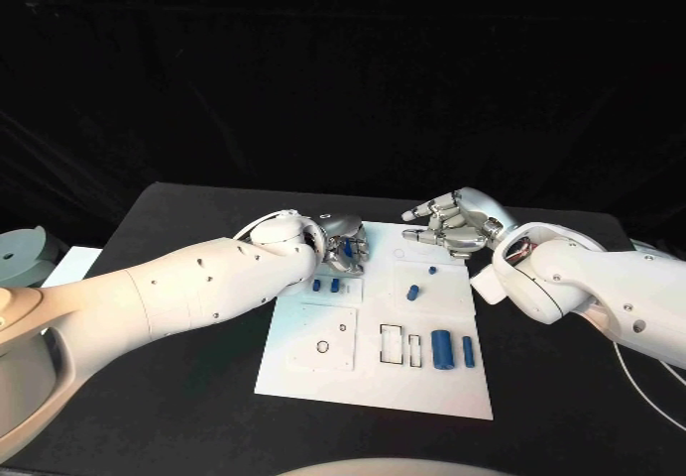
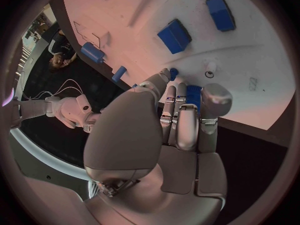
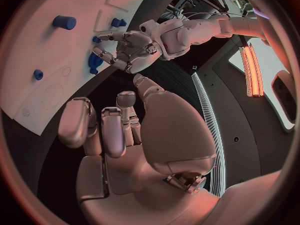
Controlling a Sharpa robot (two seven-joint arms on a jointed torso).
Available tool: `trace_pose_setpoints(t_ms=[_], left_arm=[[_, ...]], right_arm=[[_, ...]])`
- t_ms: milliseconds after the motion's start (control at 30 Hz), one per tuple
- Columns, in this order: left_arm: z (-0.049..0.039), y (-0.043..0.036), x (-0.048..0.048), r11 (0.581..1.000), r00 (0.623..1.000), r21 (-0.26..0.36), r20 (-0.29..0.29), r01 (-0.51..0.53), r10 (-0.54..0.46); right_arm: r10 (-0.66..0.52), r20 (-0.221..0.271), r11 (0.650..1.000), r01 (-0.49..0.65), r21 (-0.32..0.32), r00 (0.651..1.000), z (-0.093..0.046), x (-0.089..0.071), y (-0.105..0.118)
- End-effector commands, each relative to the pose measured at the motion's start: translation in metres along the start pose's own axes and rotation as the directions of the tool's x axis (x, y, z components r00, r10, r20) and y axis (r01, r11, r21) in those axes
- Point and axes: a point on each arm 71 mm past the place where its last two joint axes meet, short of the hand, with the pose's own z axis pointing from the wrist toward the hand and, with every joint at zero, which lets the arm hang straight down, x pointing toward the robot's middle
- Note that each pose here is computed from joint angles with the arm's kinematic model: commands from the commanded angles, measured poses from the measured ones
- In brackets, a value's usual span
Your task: Assemble the parts on the task board
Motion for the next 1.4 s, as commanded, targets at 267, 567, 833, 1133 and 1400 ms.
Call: trace_pose_setpoints(t_ms=[267,567,833,1133,1400], left_arm=[[0.0042,0.0,0.0069,0.999,0.998,-0.043,-0.05,-0.027,0.025],[0.0051,-0.001,0.0118,0.998,0.995,-0.056,-0.09,-0.037,0.032],[0.0053,-0.0023,0.0122,0.998,0.998,-0.051,-0.059,-0.028,0.025],[-0.004,0.0065,0.0021,0.997,0.998,-0.061,0.035,0.051,-0.049],[-0.0158,0.0086,-0.0087,0.984,0.981,-0.019,0.076,0.179,-0.177]], right_arm=[[-0.011,-0.002,1.0,0.011,-0.018,1.0,0.0,0.001,0.002],[-0.012,-0.004,1.0,0.012,-0.018,1.0,0.0,0.001,0.002],[-0.012,-0.004,1.0,0.012,-0.019,1.0,0.0,0.002,0.002],[-0.013,-0.001,1.0,0.013,-0.016,1.0,0.0,0.0,0.001],[-0.011,0.0,1.0,0.011,-0.014,1.0,0.0,0.0,0.0]])
